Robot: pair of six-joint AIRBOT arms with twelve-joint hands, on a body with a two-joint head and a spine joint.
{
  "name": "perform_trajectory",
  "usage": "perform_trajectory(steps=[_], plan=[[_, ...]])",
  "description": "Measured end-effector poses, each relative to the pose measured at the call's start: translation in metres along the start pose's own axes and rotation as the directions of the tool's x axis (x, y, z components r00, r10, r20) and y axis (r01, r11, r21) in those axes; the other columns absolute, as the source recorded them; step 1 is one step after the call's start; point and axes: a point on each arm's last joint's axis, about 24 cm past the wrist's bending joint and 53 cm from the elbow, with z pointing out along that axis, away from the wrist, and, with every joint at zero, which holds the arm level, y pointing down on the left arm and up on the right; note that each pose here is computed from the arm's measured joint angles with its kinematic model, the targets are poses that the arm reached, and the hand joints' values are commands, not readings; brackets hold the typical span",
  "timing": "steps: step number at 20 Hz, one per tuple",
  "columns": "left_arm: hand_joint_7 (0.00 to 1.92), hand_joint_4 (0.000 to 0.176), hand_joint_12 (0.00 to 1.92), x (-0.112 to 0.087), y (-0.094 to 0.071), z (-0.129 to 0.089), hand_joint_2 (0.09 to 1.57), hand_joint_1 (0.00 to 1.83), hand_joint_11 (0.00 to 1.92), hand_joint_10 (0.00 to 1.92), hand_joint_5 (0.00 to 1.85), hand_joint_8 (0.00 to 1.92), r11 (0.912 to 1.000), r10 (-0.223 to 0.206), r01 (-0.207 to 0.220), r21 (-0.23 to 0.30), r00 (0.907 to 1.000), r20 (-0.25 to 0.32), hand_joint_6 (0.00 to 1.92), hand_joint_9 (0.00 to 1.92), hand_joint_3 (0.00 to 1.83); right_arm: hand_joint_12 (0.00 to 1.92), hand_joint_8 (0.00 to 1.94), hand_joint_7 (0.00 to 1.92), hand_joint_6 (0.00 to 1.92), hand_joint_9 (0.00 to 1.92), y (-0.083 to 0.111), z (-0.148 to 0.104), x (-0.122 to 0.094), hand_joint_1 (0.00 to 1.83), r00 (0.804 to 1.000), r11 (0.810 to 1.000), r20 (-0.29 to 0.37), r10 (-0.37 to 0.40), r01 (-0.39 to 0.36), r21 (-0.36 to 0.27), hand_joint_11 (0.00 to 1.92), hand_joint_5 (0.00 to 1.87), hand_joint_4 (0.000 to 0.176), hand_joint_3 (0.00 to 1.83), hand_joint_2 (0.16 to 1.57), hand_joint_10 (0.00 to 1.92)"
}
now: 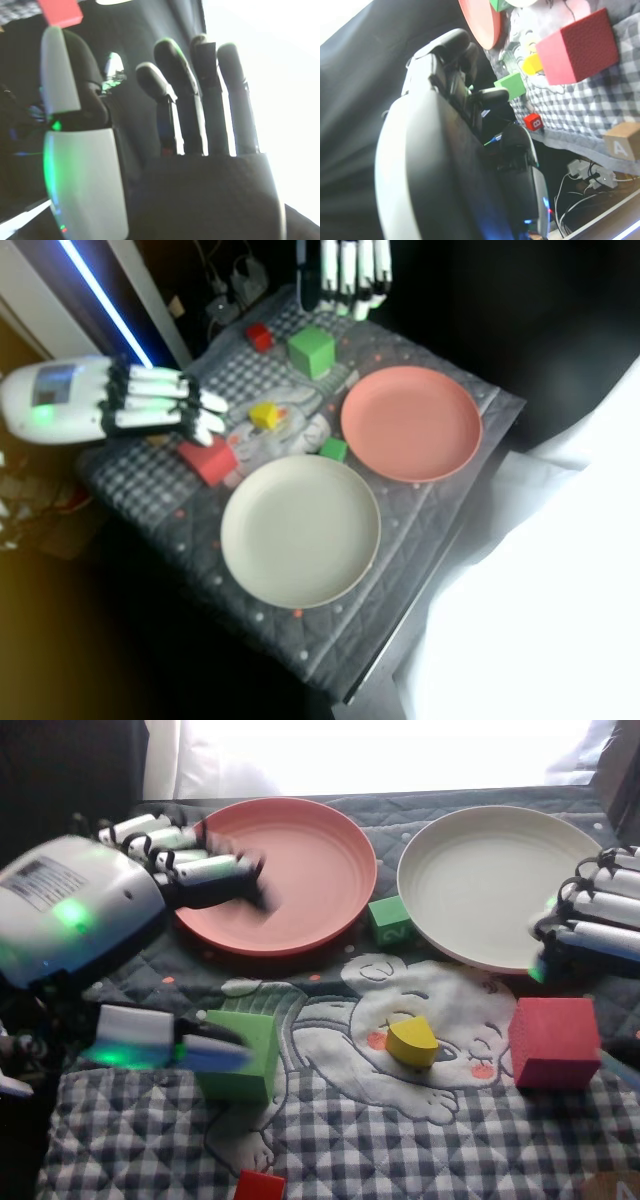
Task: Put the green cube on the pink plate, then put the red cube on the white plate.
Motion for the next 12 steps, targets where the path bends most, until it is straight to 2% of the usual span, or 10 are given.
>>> perform_trajectory(steps=[3,4,5,6,7,8,9,10,11,12], plan=[[0.01,0.148,0.05,0.001,-0.005,0.000,0.92,0.53,0.08,0.01,0.09,0.00,0.9997,0.008,-0.008,0.021,1.0000,-0.004,0.00,0.02,0.01,1.92,0.99,0.04,1.18,0.00,0.001,0.000,0.001,0.87,1.000,1.000,-0.001,0.001,-0.001,-0.003,0.00,0.10,0.000,0.93,0.49,1.16],[0.00,0.146,0.19,0.001,-0.005,0.000,0.95,0.52,0.02,0.00,0.05,0.00,0.9998,0.005,-0.005,0.019,1.0000,-0.002,0.00,0.01,0.01,1.91,1.00,0.04,1.18,0.00,0.000,0.000,0.001,0.91,1.000,1.000,-0.001,0.002,-0.002,0.000,0.00,0.09,0.000,0.92,0.48,1.15],[0.03,0.125,0.31,0.000,-0.004,0.000,0.96,0.53,0.00,0.01,0.06,0.00,0.9998,0.003,-0.003,0.018,1.0000,0.001,0.00,0.04,0.00,1.92,1.00,0.03,1.19,0.00,0.000,0.000,0.001,0.92,1.000,1.000,0.000,0.002,-0.002,-0.001,0.00,0.08,0.000,0.93,0.47,1.13],[0.09,0.121,0.47,-0.001,-0.003,0.001,0.96,0.50,0.00,0.01,0.10,0.00,0.9999,0.004,-0.004,0.017,1.0000,0.002,0.00,0.10,0.00,1.92,1.02,0.04,1.20,0.00,0.001,0.001,0.001,0.90,1.000,1.000,0.000,0.004,-0.004,-0.002,0.00,0.08,0.000,0.94,0.47,1.16],[0.18,0.101,0.73,-0.001,-0.001,0.003,0.97,0.50,0.00,0.03,0.13,0.01,0.9999,0.002,-0.002,0.017,1.0000,0.004,0.00,0.21,0.00,1.92,1.04,0.05,1.21,0.00,0.001,0.001,0.002,0.89,1.000,1.000,-0.001,0.006,-0.006,-0.003,0.00,0.08,0.000,0.95,0.47,1.17],[0.23,0.102,0.88,0.000,0.006,0.006,0.98,0.51,0.00,0.04,0.15,0.01,1.0000,-0.003,0.003,0.005,1.0000,0.000,0.00,0.28,0.00,1.92,1.04,0.04,1.21,0.00,0.001,0.001,0.002,0.90,1.000,1.000,-0.001,0.006,-0.006,-0.004,0.00,0.08,0.000,0.95,0.47,1.17],[0.26,0.106,0.94,0.003,0.014,0.009,0.97,0.53,0.00,0.04,0.15,0.01,0.9999,0.000,0.000,-0.015,0.9999,-0.010,0.00,0.31,0.00,1.92,1.06,0.04,1.22,0.00,0.001,0.001,0.002,0.90,1.000,1.000,-0.001,0.006,-0.006,-0.004,0.00,0.08,0.000,0.96,0.47,1.19],[0.31,0.081,1.05,0.004,0.021,0.009,0.97,0.59,0.00,0.06,0.19,0.02,0.9993,0.005,-0.005,-0.037,0.9998,-0.020,0.01,0.36,0.00,1.92,1.08,0.04,1.23,0.00,0.000,0.001,0.002,0.91,1.000,1.000,-0.001,0.005,-0.005,-0.004,0.00,0.08,0.000,0.96,0.47,1.20],[0.30,0.090,0.96,0.008,0.026,0.010,0.97,0.57,0.00,0.04,0.19,0.01,0.9984,0.008,-0.010,-0.056,0.9994,-0.035,0.01,0.33,0.00,1.92,1.09,0.03,1.23,0.00,0.000,0.001,0.002,0.95,1.000,1.000,-0.001,0.004,-0.004,-0.002,0.00,0.08,0.000,0.96,0.46,1.19],[0.28,0.115,0.86,0.013,0.032,0.010,0.96,0.54,0.00,0.02,0.18,0.00,0.9968,0.015,-0.020,-0.078,0.9983,-0.056,0.00,0.30,0.00,1.92,1.09,0.03,1.23,0.00,-0.001,0.001,0.002,0.98,1.000,1.000,0.000,0.004,-0.004,-0.001,0.00,0.10,0.000,0.98,0.45,1.19]])
